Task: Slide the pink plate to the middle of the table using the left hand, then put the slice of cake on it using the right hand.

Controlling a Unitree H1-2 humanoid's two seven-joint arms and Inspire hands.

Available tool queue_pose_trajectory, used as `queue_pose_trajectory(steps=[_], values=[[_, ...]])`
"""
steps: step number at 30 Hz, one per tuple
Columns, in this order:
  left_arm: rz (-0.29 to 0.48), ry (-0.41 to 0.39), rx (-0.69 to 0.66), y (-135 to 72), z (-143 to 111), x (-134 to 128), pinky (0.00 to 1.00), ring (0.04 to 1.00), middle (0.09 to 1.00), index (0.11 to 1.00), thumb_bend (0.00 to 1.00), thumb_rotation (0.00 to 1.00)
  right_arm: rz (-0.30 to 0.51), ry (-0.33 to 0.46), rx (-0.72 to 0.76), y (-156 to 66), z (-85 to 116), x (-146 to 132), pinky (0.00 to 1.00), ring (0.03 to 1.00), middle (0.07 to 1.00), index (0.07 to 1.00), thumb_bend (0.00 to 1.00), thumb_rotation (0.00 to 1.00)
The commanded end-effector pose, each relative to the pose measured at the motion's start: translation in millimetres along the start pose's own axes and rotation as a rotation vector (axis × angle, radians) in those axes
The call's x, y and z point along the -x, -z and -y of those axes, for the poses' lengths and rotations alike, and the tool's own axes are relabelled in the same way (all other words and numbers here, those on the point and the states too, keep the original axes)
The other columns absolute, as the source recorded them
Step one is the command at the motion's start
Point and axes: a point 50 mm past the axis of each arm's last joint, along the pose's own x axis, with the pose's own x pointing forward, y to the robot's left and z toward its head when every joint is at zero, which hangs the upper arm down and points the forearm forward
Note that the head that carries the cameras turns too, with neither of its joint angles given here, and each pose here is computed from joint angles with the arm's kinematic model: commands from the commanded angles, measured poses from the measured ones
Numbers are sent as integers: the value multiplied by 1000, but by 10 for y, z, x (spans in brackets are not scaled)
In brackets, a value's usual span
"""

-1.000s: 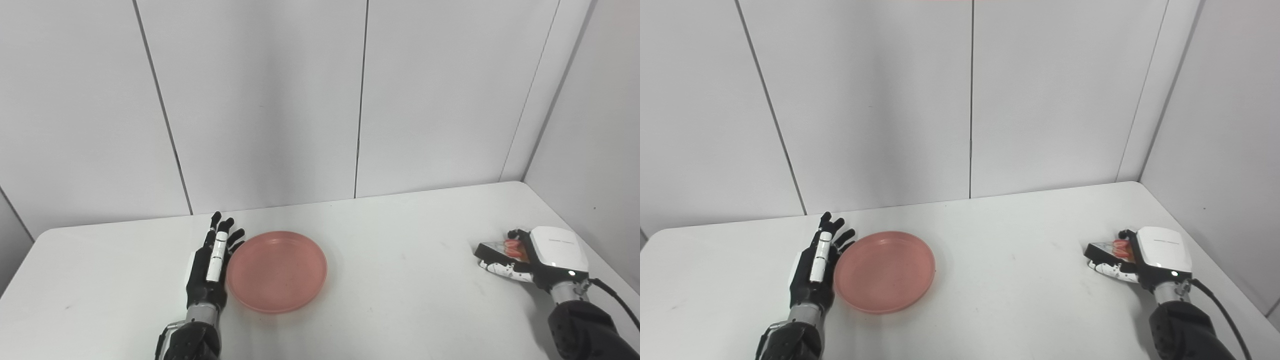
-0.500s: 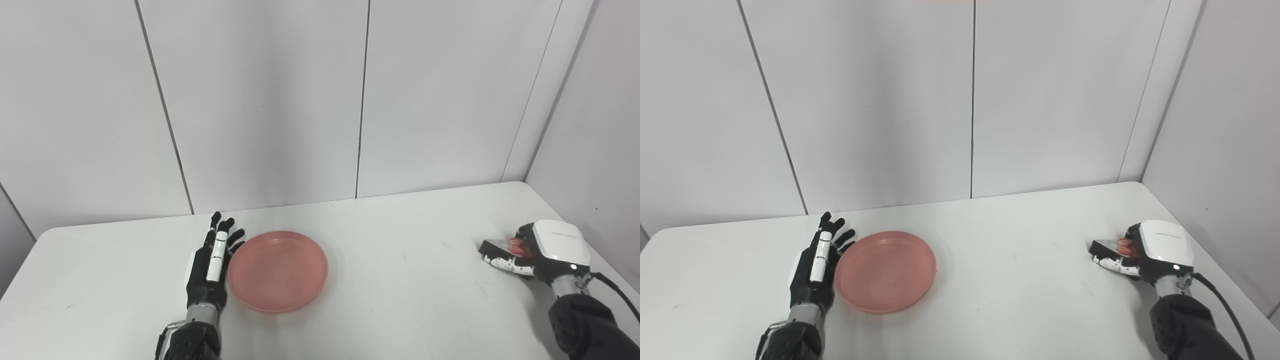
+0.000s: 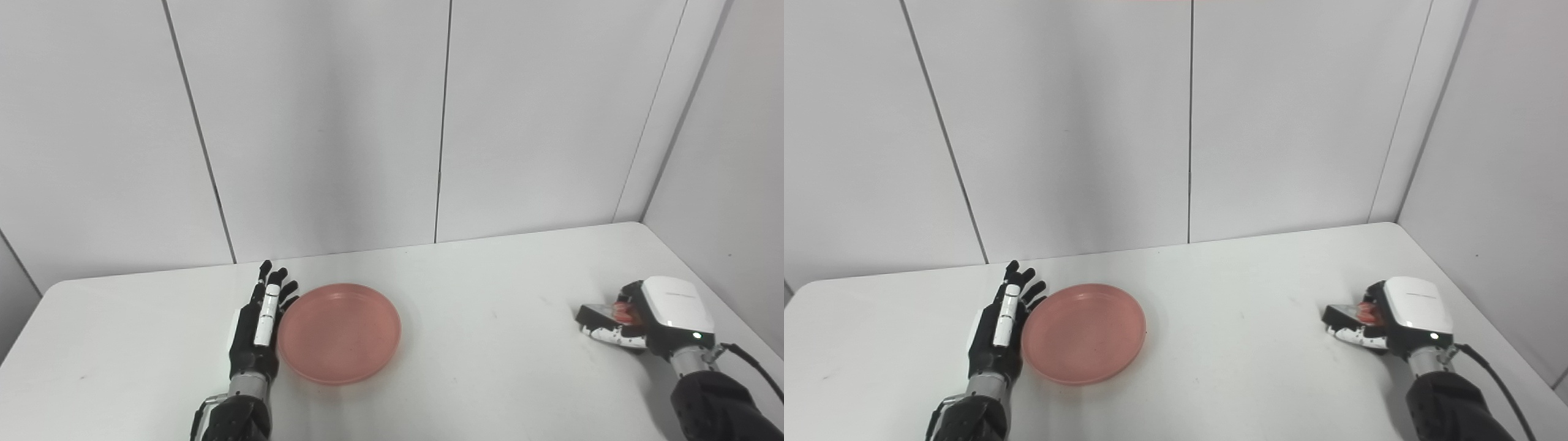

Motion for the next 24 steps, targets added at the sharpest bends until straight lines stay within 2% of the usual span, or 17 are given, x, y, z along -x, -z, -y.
queue_pose_trajectory(steps=[1,3,5,10,13,15,19,22,24], values=[[5,6,-2,-42,142,-13,844,874,939,1000,634,829,98,131,-17,-164,394,-173,84,138,203,252,540,521],[3,1,-7,-41,178,0,845,870,935,1000,629,831,151,160,-41,-275,488,-195,89,141,204,245,536,537],[-2,-5,-13,-39,214,15,844,867,929,1000,626,830,196,192,-57,-390,585,-216,89,137,197,233,536,491],[-12,-17,-34,-27,278,50,831,854,915,1000,603,834,286,256,-80,-635,782,-255,95,142,200,235,540,480],[-21,-23,-46,-14,305,66,832,852,922,1000,606,829,327,268,-86,-786,883,-289,96,142,202,240,526,538],[-26,-28,-53,2,342,83,838,844,919,1000,607,826,363,282,-90,-914,949,-330,95,142,205,245,526,539],[-25,-32,-42,45,405,107,863,831,920,1000,611,806,413,294,-109,-1112,1009,-408,88,133,199,239,528,519],[-30,-30,-34,66,434,114,874,828,923,1000,617,799,430,288,-112,-1268,1040,-457,112,163,232,285,531,563],[-32,-29,-35,79,444,118,875,831,918,1000,616,799,462,290,-120,-1427,1019,-512,112,162,231,287,526,547]])
